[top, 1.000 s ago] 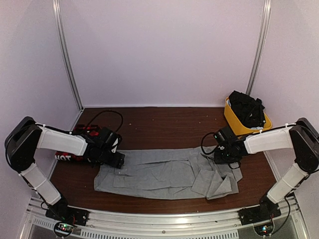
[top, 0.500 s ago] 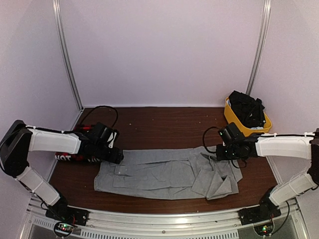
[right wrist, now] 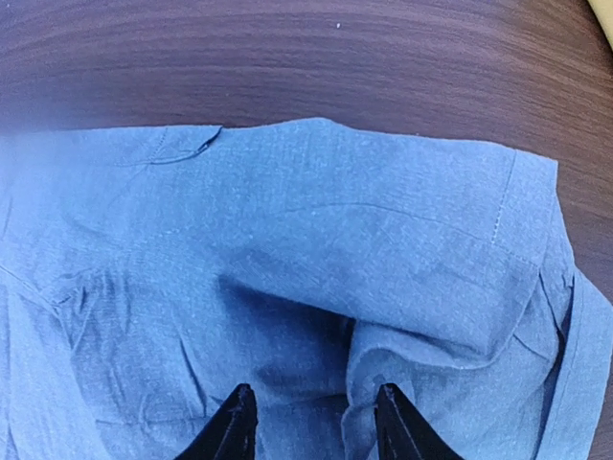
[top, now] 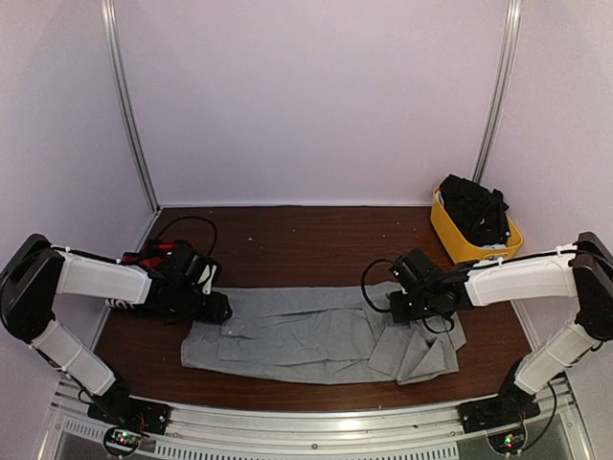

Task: Fold and stack the long sleeve shirts
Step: Smooth out the rectangle-folded shirt at the center of the board.

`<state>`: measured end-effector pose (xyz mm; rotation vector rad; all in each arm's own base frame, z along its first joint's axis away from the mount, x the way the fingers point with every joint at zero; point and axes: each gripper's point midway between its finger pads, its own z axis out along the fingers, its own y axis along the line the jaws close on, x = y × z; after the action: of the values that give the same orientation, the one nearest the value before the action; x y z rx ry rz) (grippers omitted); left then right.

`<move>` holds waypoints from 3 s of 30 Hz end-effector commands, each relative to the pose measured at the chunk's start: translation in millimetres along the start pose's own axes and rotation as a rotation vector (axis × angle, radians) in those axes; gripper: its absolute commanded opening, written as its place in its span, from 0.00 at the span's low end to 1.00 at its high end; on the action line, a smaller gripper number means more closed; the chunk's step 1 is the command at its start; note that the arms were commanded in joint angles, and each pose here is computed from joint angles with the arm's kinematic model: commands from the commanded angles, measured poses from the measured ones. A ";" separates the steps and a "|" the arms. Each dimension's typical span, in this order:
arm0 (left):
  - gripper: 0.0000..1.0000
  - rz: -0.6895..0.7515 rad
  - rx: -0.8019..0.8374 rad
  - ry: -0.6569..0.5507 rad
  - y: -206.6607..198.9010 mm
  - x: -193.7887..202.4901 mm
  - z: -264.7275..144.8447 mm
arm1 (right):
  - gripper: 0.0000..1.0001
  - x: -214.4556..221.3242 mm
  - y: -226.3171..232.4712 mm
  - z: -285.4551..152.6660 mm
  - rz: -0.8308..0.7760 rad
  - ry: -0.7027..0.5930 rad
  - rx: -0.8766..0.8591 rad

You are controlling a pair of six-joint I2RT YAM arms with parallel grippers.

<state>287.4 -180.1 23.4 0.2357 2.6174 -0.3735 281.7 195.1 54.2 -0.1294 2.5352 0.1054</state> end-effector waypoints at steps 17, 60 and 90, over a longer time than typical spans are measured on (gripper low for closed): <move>0.54 -0.018 0.031 -0.013 -1.5 2.5 7.1 | 0.15 12.3 -44.9 6.4 -0.013 0.032 0.276; 0.54 0.010 -0.008 -0.013 3.8 -0.9 6.1 | 0.11 50.1 -84.8 -17.7 0.255 0.106 0.061; 0.81 0.058 0.151 -0.162 -35.0 -50.3 -32.1 | 0.56 91.0 31.5 -118.5 0.001 0.110 -0.249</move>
<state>302.7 -205.2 68.0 0.3078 2.4656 -0.5256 148.4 186.4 86.2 -0.1568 2.6573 0.4113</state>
